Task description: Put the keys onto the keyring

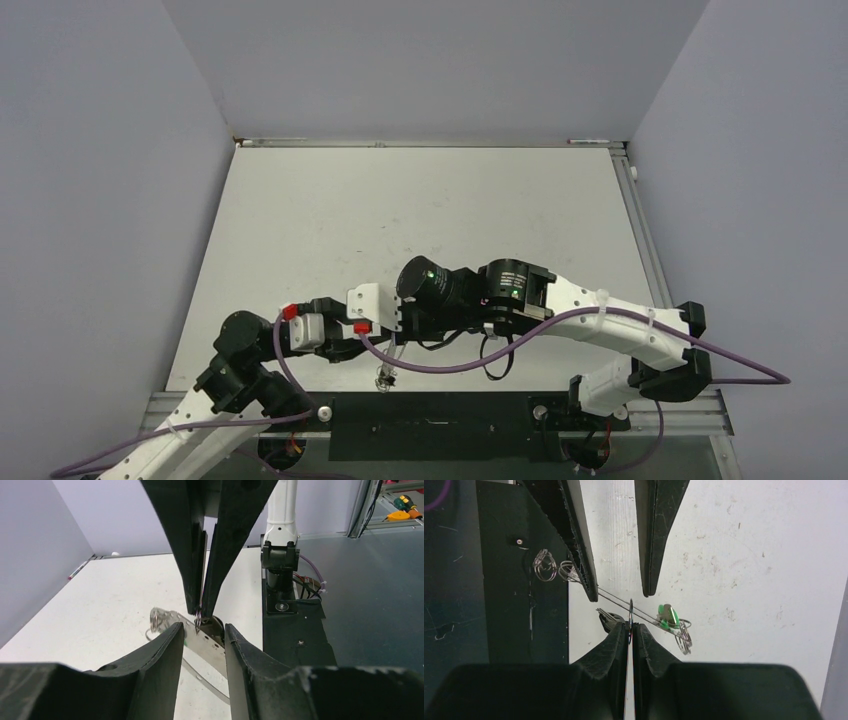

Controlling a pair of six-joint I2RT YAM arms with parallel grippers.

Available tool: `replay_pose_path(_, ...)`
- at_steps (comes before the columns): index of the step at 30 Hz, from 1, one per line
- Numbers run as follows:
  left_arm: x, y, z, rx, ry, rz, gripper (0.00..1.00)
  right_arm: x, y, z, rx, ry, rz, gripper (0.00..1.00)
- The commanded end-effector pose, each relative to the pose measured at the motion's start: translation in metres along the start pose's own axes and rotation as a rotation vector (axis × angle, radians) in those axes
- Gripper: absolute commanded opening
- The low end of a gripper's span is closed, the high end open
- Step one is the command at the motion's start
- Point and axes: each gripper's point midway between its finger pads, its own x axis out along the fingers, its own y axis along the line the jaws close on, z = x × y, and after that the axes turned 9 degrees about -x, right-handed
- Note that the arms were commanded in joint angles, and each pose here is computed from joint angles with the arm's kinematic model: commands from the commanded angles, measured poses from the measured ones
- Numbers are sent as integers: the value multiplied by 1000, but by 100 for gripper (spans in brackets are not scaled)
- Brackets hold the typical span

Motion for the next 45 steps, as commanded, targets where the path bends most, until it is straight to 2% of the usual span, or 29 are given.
replay_pose_path(1, 1, -7, 14, 22, -49, -44, 32, -2, -9, 13, -8, -32, -17, 5)
replay_pose_path(5, 3, -9, 10, 2, -34, -61, 32, -4, -10, 16, -10, -38, -21, 5)
replay_pose_path(10, 3, -4, 8, -1, -29, -37, 25, -8, -11, 20, -10, -52, -19, 5)
replay_pose_path(29, 3, -1, 14, -1, -47, -26, 17, -1, -7, 27, -17, -54, 25, 5)
replay_pose_path(31, 3, -1, 14, 0, -47, -25, 13, 0, -7, 28, -18, -53, 26, 5)
replay_pose_path(33, 3, -1, 14, -1, -46, -26, 2, 0, -7, 30, -21, -61, 29, 5)
replay_pose_path(34, 3, -1, 14, -1, -45, -24, 0, 0, -7, 32, -23, -66, 28, 5)
replay_pose_path(45, -2, 5, 21, 1, -51, 37, 0, -12, -15, 40, -22, -115, -21, 5)
